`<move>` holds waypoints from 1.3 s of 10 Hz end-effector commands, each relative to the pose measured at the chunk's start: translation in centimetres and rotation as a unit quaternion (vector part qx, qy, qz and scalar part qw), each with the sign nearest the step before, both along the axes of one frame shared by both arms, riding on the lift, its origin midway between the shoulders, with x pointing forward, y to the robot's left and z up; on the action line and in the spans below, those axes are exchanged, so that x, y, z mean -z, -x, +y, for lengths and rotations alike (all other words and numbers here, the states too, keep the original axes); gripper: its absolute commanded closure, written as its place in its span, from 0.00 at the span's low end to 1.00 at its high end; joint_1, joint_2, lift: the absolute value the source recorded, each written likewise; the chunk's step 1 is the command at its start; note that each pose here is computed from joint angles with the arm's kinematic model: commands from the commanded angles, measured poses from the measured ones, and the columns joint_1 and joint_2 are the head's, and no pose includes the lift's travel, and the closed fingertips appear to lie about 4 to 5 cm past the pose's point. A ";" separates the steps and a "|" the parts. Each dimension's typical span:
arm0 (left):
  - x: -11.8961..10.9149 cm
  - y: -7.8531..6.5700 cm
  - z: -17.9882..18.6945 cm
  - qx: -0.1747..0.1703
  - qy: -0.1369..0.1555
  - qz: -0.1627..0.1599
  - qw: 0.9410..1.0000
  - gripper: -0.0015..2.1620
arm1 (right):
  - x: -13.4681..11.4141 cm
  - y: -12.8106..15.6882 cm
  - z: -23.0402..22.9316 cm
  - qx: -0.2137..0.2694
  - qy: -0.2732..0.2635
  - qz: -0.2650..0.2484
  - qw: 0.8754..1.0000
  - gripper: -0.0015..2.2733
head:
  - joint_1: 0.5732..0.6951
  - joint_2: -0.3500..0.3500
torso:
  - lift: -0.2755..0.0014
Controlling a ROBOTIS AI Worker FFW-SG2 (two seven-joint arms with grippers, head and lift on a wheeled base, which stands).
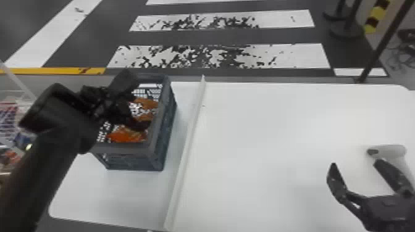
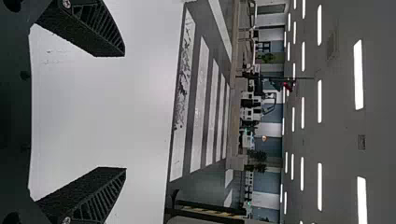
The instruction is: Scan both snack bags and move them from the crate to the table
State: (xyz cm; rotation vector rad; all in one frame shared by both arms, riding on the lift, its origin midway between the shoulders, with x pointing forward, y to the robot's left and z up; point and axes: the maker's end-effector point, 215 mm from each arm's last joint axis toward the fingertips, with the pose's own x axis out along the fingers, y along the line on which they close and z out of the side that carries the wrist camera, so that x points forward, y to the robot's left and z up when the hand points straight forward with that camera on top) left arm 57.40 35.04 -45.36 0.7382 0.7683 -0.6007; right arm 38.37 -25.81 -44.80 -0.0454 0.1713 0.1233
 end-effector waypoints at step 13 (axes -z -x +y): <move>6.5 1.6 -1.1 -0.006 -0.025 0.131 0.991 0.90 | 0.9 0.1 -1.2 0.010 -0.001 0.006 1.000 0.02 | 1.00 0.62 | 0.68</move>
